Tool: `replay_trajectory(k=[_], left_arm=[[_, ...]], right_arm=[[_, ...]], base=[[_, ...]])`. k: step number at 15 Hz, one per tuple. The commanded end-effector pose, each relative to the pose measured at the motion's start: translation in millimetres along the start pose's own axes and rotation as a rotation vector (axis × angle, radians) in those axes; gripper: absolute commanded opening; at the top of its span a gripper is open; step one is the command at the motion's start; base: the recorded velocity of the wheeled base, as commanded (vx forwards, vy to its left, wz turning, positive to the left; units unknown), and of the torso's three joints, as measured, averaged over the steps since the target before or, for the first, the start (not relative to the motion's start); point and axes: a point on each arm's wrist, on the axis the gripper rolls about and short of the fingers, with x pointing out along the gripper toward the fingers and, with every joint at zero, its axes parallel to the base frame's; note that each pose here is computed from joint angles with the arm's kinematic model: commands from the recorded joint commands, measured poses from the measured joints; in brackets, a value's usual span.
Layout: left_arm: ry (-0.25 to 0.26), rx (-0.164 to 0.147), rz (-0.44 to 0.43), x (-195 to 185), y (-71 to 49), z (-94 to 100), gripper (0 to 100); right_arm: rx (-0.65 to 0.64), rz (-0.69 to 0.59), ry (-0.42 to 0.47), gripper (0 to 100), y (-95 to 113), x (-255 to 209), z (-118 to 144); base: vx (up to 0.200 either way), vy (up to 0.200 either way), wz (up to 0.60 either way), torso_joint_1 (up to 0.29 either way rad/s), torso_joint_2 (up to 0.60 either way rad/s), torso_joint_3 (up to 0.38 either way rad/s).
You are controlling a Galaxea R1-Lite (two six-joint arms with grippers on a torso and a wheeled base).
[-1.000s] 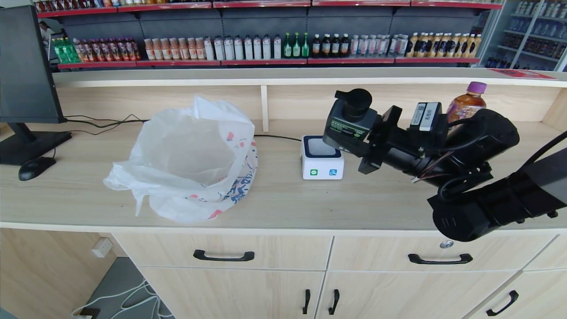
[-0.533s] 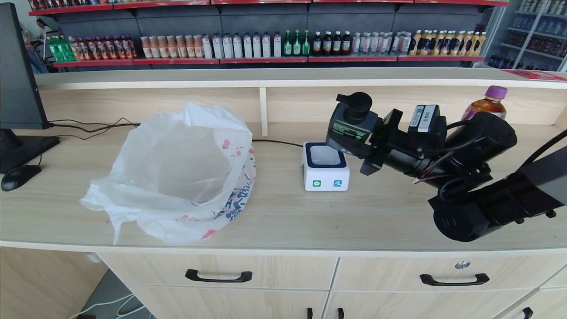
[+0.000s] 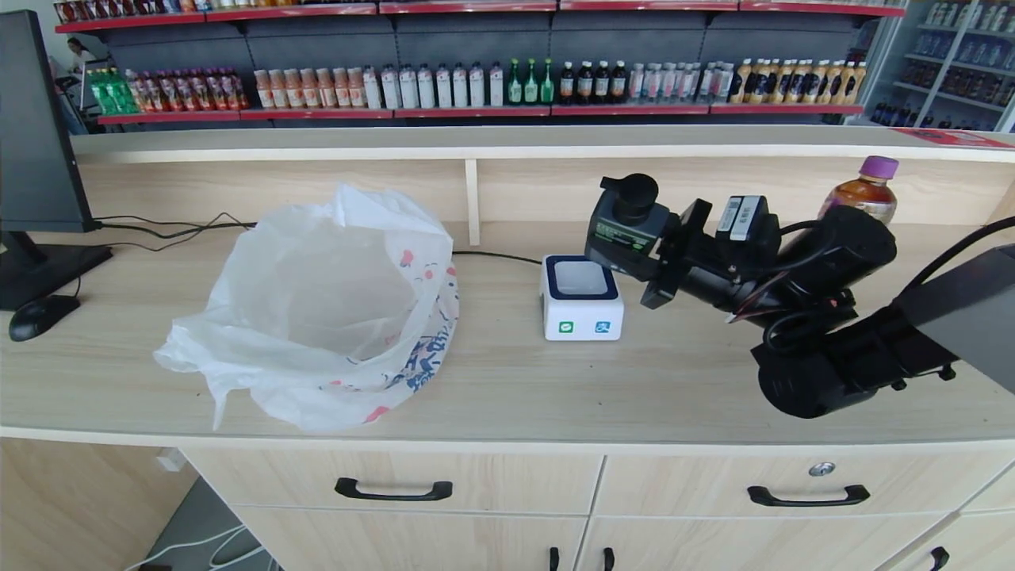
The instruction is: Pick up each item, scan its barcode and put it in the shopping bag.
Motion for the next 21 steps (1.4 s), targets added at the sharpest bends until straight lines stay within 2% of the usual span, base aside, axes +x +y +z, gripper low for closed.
replay_trajectory(k=[1,5,14,18,21], left_arm=[[0.002,0.0,0.0,0.1,0.0,-0.1,100],[0.002,-0.001,0.0,0.1,0.0,-0.1,100],[-0.004,-0.001,0.0,0.1,0.0,0.5,100],[-0.004,-0.001,0.002,0.1,0.0,0.5,100],[-0.004,0.0,0.0,0.1,0.0,0.5,100]], right_arm=[[0.009,0.005,0.008,0,3.2,3.8,-21.7],[0.001,0.05,-0.021,0,1.2,8.1,-32.4],[-0.001,0.046,-0.017,0,0.7,9.6,-53.2],[0.032,0.036,-0.055,0,-7.6,19.5,-60.7],[0.046,0.038,-0.054,0,-5.5,20.8,-67.5]], base=[[0.0,0.0,0.0,0.0,0.0,0.0],[0.0,0.0,0.0,0.0,0.0,0.0],[0.0,0.0,0.0,0.0,0.0,0.0],[0.0,0.0,0.0,0.0,0.0,0.0],[0.0,0.0,0.0,0.0,0.0,0.0]])
